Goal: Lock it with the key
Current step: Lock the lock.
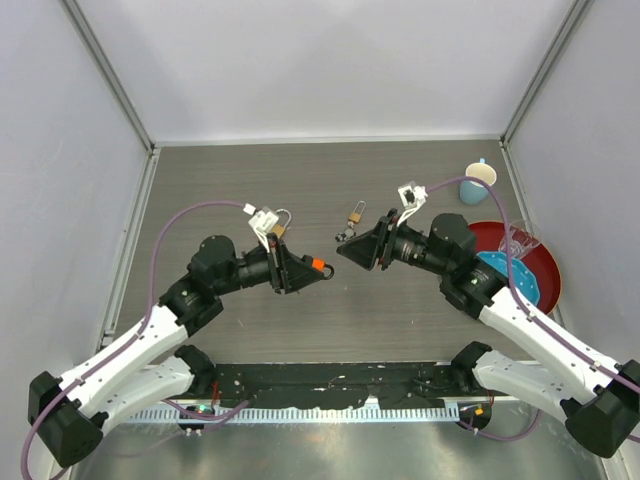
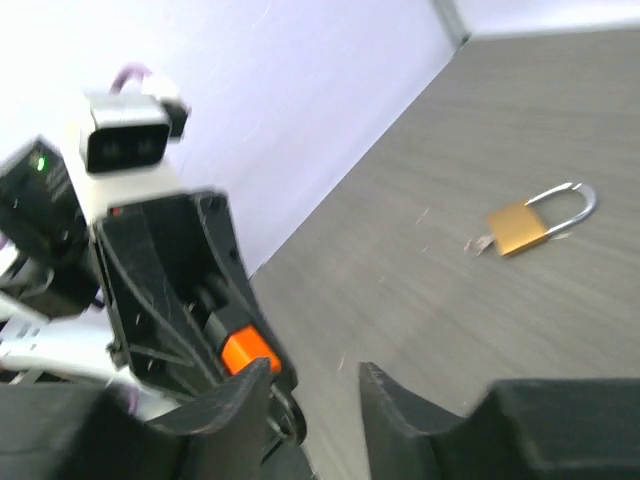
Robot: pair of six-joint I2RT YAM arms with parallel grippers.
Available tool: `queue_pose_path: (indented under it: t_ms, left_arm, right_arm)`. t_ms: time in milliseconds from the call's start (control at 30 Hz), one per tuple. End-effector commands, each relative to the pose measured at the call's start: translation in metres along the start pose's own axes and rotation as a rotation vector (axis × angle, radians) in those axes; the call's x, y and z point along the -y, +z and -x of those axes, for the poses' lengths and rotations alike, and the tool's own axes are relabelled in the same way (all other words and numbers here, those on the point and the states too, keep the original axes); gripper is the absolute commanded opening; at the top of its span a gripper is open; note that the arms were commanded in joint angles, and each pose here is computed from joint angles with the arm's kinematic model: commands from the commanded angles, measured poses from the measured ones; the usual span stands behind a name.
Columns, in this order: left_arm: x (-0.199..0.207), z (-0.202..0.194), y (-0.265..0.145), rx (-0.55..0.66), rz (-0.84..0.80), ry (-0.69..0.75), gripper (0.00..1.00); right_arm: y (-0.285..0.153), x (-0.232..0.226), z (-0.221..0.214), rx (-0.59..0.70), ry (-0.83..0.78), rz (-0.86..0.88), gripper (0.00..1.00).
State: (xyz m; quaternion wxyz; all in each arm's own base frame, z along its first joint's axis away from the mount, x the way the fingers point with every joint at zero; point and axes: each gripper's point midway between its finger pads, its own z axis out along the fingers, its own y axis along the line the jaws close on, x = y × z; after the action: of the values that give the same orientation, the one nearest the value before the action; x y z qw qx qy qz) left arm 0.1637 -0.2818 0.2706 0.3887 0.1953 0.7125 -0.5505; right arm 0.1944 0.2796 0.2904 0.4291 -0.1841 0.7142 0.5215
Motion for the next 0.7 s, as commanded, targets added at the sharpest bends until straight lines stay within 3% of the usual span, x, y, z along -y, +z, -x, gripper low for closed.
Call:
queue_pose_path:
  t_ms: [0,100,133,233,467,667]
  left_arm:
    - [-0.009,0.022,-0.009,0.154,0.084,-0.01,0.0]
    - [-0.012,0.034,-0.016,0.242,0.109,-0.009,0.0]
    - [-0.015,0.039,-0.019,0.28,0.125,-0.012,0.0]
    - [-0.009,0.051,-0.027,0.387,0.095,-0.036,0.0]
    - [-0.003,0.061,-0.038,0.531,0.016,-0.096,0.0]
    - [0.008,0.07,-0.04,0.589,-0.062,-0.106,0.0]
  right_arm:
    - [-0.006,0.001,0.047,0.193,-0.025,-0.063,0.52]
    - [-0.008,0.011,0.042,0.211,0.009,-0.102,0.68]
    - [-0.009,0.011,0.046,0.239,0.013,-0.103,0.79]
    - [-0.008,0.011,0.042,0.277,0.064,-0.062,0.96]
    - [0.007,0.005,0.026,0.302,0.187,0.099,1.0]
    - [0.016,-0.006,0.026,0.357,0.281,0.254,0.91]
